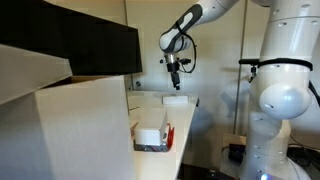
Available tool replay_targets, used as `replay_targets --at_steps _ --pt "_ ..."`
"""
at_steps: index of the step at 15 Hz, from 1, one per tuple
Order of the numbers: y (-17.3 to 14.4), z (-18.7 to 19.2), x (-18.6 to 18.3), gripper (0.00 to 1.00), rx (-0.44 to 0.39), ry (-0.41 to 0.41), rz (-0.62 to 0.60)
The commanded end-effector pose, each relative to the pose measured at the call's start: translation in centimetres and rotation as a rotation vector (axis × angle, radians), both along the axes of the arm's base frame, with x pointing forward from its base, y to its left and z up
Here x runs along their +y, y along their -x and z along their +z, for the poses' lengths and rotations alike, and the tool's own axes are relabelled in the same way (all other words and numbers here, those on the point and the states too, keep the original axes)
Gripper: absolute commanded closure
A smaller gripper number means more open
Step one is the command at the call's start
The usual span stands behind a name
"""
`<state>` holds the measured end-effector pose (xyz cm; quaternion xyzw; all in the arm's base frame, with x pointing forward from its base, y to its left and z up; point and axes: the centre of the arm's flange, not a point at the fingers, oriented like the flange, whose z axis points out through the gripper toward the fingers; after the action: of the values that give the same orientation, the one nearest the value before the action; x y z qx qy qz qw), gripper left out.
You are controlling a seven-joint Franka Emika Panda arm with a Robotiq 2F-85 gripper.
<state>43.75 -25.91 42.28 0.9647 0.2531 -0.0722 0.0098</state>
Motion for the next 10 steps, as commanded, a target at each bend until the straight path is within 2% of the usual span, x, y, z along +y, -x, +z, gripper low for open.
replay_targets --at_steps 1,6,10 --pt "-3.0 -0.7 0.4 0.00 -0.038 -0.004 -0.083" --pt "-4.1 -0.8 0.1 0.00 -0.112 0.016 -0.195" --pt "-4.2 -0.7 -0.3 0.00 -0.130 0.037 -0.249"
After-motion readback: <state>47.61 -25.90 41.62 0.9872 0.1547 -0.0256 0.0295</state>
